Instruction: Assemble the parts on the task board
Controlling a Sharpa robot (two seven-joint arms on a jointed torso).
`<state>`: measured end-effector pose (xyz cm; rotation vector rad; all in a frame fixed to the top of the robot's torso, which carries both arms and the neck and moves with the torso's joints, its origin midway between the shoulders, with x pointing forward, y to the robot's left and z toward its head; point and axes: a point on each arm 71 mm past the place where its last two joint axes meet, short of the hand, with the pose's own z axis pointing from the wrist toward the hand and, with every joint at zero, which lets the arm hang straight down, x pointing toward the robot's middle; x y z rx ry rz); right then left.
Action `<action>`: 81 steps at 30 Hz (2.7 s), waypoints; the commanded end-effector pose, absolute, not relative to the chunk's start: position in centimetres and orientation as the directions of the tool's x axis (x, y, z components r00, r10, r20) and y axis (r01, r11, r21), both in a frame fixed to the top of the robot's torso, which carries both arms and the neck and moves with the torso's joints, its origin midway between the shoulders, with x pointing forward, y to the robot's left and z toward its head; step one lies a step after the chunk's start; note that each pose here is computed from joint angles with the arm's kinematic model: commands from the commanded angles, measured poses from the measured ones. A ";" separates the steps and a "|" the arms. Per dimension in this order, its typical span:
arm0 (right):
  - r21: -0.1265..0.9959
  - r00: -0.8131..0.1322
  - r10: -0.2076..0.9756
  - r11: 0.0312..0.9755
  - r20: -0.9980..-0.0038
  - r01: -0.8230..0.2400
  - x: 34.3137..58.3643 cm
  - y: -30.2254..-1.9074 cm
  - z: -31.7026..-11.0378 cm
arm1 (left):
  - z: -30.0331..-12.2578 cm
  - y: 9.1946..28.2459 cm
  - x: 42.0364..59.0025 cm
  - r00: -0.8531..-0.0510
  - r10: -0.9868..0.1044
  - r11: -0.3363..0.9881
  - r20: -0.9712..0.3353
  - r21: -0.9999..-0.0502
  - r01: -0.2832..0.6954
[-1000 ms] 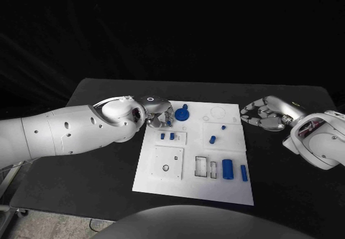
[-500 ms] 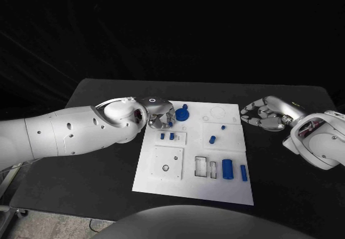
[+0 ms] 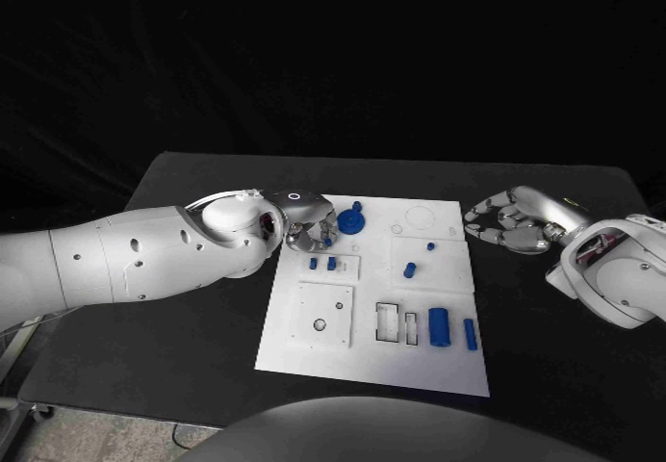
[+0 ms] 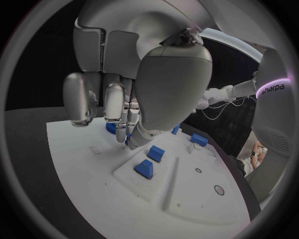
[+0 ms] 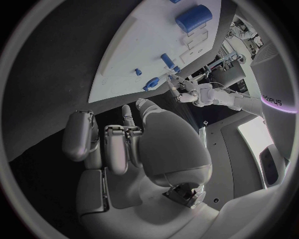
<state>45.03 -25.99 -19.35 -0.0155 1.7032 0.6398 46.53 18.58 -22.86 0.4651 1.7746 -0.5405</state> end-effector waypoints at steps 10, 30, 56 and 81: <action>0.401 -0.253 0.327 0.847 -0.911 -0.349 45.0 -26.0 -19.5 | -23.4 18.6 46.4 -0.271 0.077 0.818 -0.960 -0.094 0.568; 0.400 -0.247 0.330 0.849 -0.911 -0.344 45.0 -26.2 -19.5 | -23.4 19.5 46.7 -0.239 0.065 0.831 -0.969 -0.080 0.551; 0.238 -0.227 0.142 0.843 -0.963 -0.483 44.4 -23.6 -15.5 | -19.4 24.4 45.9 -0.220 -0.656 0.545 -0.722 -0.655 0.523; 0.050 -0.176 -0.062 0.819 -0.982 -0.571 44.2 -21.4 -19.0 | -19.6 24.4 45.2 -0.434 -0.886 0.026 -0.165 -0.951 0.308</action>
